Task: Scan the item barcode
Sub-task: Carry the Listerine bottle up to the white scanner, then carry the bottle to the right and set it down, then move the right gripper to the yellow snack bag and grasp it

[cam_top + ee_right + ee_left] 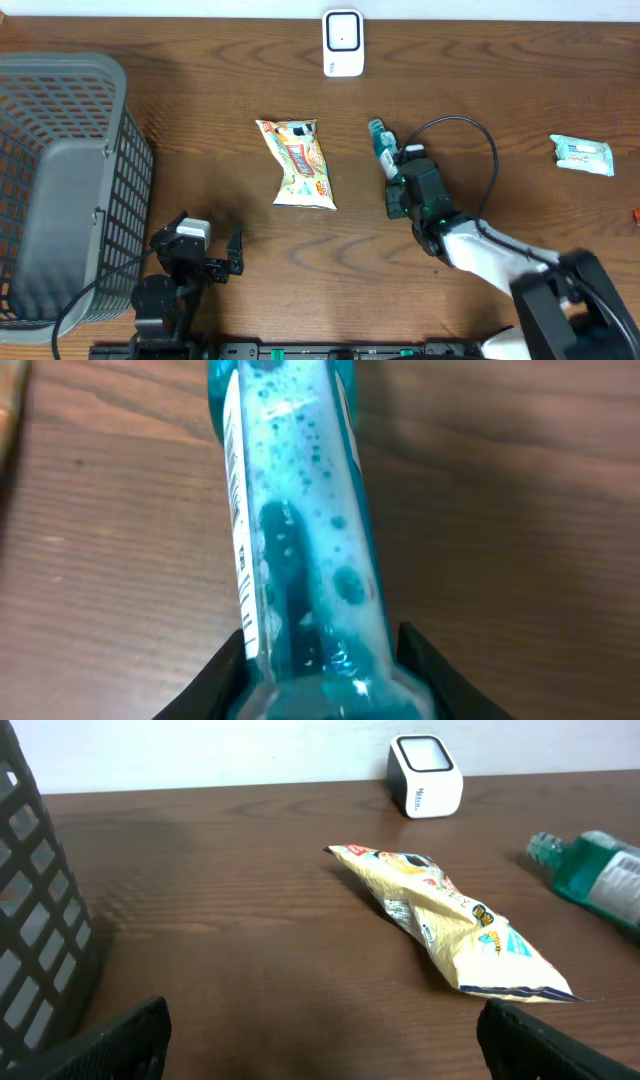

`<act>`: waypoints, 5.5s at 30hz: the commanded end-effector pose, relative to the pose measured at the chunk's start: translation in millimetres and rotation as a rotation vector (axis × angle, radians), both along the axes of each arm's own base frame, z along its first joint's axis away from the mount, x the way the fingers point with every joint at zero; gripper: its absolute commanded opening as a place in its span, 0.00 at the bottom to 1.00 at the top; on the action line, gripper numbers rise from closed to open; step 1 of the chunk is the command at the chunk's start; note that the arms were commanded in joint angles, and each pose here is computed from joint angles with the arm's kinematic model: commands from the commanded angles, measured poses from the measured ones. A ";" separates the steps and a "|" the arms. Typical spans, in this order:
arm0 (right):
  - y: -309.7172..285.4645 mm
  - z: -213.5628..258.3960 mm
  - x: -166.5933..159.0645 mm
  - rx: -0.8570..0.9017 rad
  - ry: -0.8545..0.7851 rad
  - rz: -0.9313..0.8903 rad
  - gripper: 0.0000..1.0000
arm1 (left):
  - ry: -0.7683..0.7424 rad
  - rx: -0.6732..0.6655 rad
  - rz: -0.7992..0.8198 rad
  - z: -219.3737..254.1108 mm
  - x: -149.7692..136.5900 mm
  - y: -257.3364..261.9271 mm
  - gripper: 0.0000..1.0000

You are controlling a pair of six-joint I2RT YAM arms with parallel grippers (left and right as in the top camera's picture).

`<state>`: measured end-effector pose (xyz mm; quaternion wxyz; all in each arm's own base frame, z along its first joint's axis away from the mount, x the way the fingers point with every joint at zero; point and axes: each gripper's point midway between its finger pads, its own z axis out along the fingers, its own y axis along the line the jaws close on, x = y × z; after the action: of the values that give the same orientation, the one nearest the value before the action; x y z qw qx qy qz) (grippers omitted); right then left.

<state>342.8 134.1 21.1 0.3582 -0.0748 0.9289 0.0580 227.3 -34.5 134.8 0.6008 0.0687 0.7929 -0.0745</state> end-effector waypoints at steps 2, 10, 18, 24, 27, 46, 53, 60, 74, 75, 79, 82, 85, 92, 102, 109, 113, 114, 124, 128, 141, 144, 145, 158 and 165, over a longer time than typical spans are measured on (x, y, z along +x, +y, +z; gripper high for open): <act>8.3 75.9 2.1 0.062 -0.171 0.085 0.07 | 0.028 0.011 -0.003 -11.1 -1.1 0.5 0.98; 82.8 151.5 -96.9 0.448 -0.127 0.643 0.10 | 0.028 0.011 -0.003 -11.1 -1.1 0.5 0.98; 94.6 166.3 -148.5 0.597 -0.020 0.819 0.13 | 0.028 0.011 -0.003 -11.1 -1.1 0.5 0.98; 87.4 153.4 -142.3 0.514 -0.028 0.787 0.14 | 0.028 0.011 -0.003 -11.1 -1.1 0.5 0.98; 76.6 144.7 -124.0 0.412 -0.071 0.704 0.13 | 0.028 0.011 -0.003 -11.1 -1.1 0.5 0.98; -10.4 147.8 34.7 -0.257 -0.448 0.149 0.18 | 0.028 0.011 -0.003 -11.1 -1.1 0.5 0.98; -33.0 169.4 83.0 -0.583 -0.462 0.062 0.19 | 0.028 0.011 -0.003 -11.1 -1.1 0.5 0.98; -32.2 180.6 130.8 -0.905 -0.483 0.053 0.16 | 0.028 0.011 -0.003 -11.1 -1.1 0.5 0.98; 23.6 173.7 226.9 -1.229 -0.529 0.054 0.16 | 0.028 0.011 -0.003 -11.1 -1.1 0.5 0.98; 30.7 174.1 232.4 -1.240 -0.536 0.062 0.16 | 0.027 0.011 -0.003 -10.9 -1.1 0.5 0.98; 49.5 166.0 248.8 -1.290 -0.539 0.097 0.16 | 0.028 0.011 -0.003 -11.1 -1.1 0.5 0.98; 55.6 149.8 257.4 -1.339 -0.508 0.109 0.16 | 0.028 0.011 -0.003 -11.1 -1.1 0.5 0.97; 57.8 129.8 260.5 -1.396 -0.453 0.102 0.15 | 0.028 0.011 -0.003 -11.1 -1.1 0.5 0.98; 52.1 122.4 257.7 -1.519 -0.385 0.078 0.11 | 0.027 0.011 -0.003 -10.9 -1.1 0.5 0.98; 37.8 168.3 246.5 -1.599 -0.401 -0.070 0.12 | 0.028 0.011 -0.003 -11.1 -1.1 0.5 0.98; -23.2 180.5 242.0 -1.539 -0.291 -0.277 0.13 | 0.028 0.011 -0.003 -11.1 -1.1 0.5 0.98; -101.7 172.6 234.6 -1.482 -0.150 -0.504 0.08 | 0.027 0.011 -0.003 -10.9 -1.1 0.5 0.98; -121.4 167.3 231.9 -1.477 -0.106 -0.549 0.08 | 0.028 0.011 -0.003 -11.1 -1.1 0.5 0.98; -290.9 76.4 192.0 -1.413 0.243 -0.690 0.17 | 0.027 0.011 -0.003 -10.9 -1.1 0.5 0.98; -321.2 29.3 165.9 -1.250 0.352 -0.645 0.18 | 0.027 0.011 -0.003 -10.9 -1.1 0.5 0.98; -410.8 -14.4 67.4 -0.889 0.600 -0.914 0.75 | 0.027 0.011 -0.003 -10.9 -1.1 0.5 0.98; -416.9 -0.3 62.2 -0.795 0.579 -0.965 0.99 | 0.027 0.011 -0.003 -10.9 -1.1 0.5 0.98; -417.0 7.6 64.0 -0.759 0.561 -0.969 0.99 | 0.027 0.011 -0.003 -10.9 -1.1 0.5 0.98; -234.9 138.0 150.6 0.075 0.189 -0.462 0.99 | 0.028 0.011 -0.003 -11.1 -1.1 0.5 0.98; -33.7 162.8 139.8 0.452 0.287 -0.008 0.99 | 0.027 0.011 -0.003 -10.9 -1.1 0.5 0.98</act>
<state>499.1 -8.1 181.6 0.2851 0.0906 0.9461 0.1238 227.3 -34.5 134.8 0.6008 0.0687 0.7929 -0.0745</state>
